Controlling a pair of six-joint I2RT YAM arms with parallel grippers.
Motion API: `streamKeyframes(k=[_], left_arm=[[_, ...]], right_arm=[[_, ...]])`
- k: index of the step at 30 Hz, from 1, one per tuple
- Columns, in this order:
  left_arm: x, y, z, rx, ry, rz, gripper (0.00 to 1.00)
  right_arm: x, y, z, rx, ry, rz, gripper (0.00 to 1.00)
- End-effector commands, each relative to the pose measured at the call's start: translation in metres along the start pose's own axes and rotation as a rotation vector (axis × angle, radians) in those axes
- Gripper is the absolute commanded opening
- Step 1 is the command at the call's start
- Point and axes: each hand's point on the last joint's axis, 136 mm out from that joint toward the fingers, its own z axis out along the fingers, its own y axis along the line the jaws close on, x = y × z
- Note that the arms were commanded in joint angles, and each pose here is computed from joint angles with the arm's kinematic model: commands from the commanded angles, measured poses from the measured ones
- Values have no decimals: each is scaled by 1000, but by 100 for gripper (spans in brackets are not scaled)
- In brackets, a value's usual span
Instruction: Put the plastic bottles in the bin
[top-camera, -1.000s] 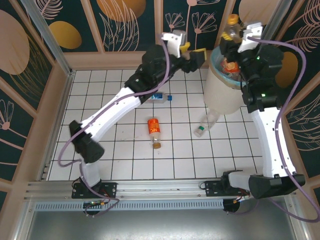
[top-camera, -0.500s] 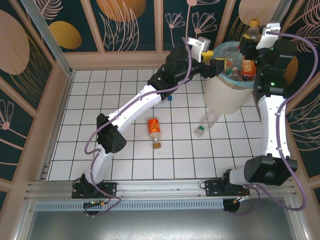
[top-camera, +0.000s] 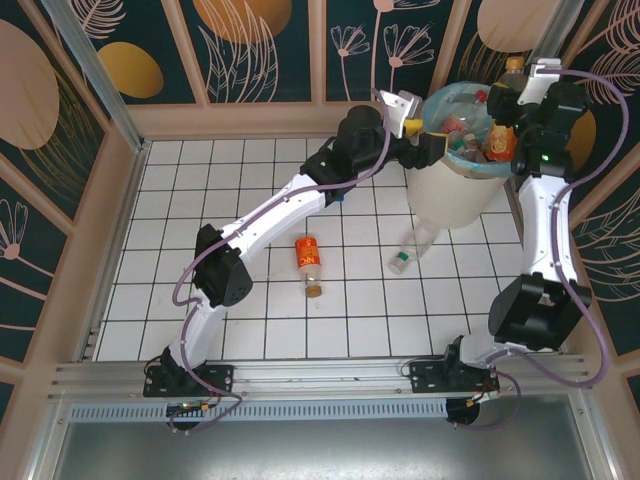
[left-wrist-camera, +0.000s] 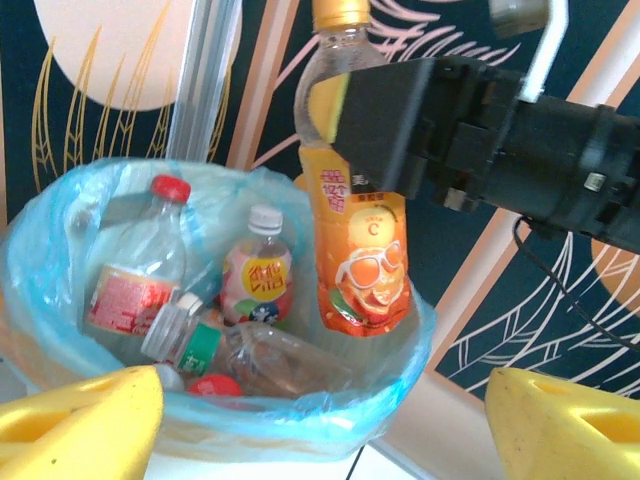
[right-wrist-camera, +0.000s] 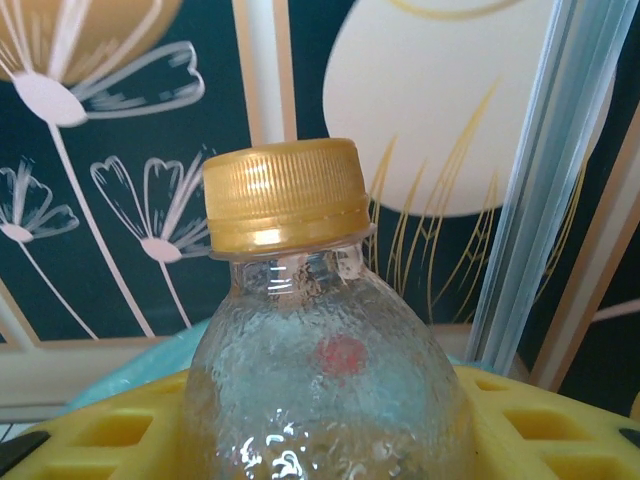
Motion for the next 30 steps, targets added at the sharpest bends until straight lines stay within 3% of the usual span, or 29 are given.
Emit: streamKeyframes(k=[1, 18, 23, 30], left_arm=[[-25, -8, -14, 0, -52, 51, 84], [-13, 1, -29, -62, -25, 87, 87], [-14, 1, -31, -66, -26, 91, 88], [-15, 5, -39, -100, -34, 99, 88]], right_arm=[[8, 6, 9, -49, 14, 34, 62], [42, 16, 12, -62, 126, 36, 71], [44, 25, 11, -83, 130, 37, 84], [40, 32, 10, -98, 132, 25, 83]])
